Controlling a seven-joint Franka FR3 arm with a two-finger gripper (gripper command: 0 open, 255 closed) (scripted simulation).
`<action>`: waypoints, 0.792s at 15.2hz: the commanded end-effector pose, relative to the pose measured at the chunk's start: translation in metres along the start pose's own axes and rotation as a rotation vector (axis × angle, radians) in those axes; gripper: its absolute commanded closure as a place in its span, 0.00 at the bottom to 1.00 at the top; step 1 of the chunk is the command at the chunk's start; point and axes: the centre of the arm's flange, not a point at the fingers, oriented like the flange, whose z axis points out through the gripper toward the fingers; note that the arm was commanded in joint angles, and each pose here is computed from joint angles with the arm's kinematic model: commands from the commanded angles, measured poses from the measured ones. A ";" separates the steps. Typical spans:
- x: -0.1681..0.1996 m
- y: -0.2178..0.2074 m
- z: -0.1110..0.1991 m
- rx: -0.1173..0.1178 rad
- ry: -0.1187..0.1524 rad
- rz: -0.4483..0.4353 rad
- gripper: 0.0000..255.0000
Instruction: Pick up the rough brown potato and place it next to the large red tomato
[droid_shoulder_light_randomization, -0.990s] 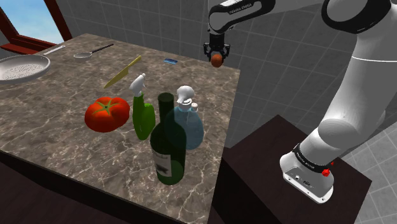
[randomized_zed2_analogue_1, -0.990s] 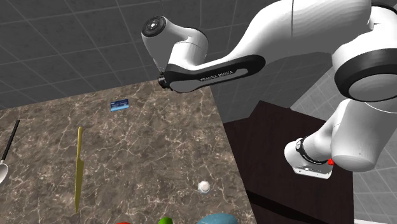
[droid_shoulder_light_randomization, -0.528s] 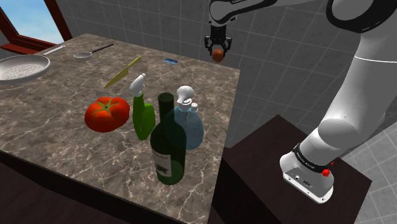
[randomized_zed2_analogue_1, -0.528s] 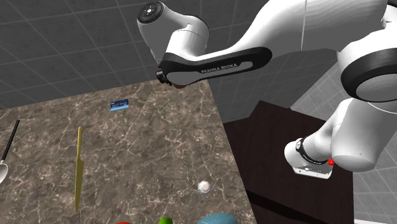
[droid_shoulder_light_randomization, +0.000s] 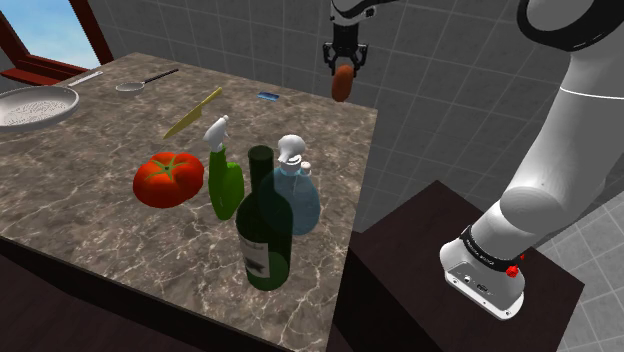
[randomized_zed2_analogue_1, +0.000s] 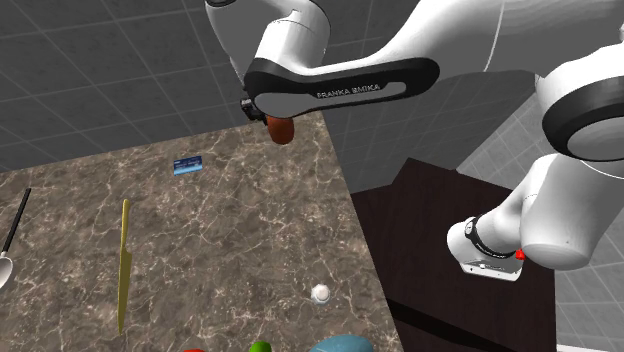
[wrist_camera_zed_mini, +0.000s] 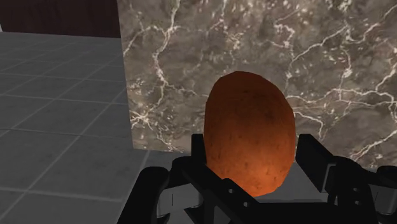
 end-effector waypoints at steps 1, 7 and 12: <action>0.001 0.002 -0.011 0.000 0.000 0.000 1.00; 0.005 0.006 -0.042 0.000 0.000 0.000 1.00; -0.041 -0.018 -0.052 0.000 0.000 0.000 1.00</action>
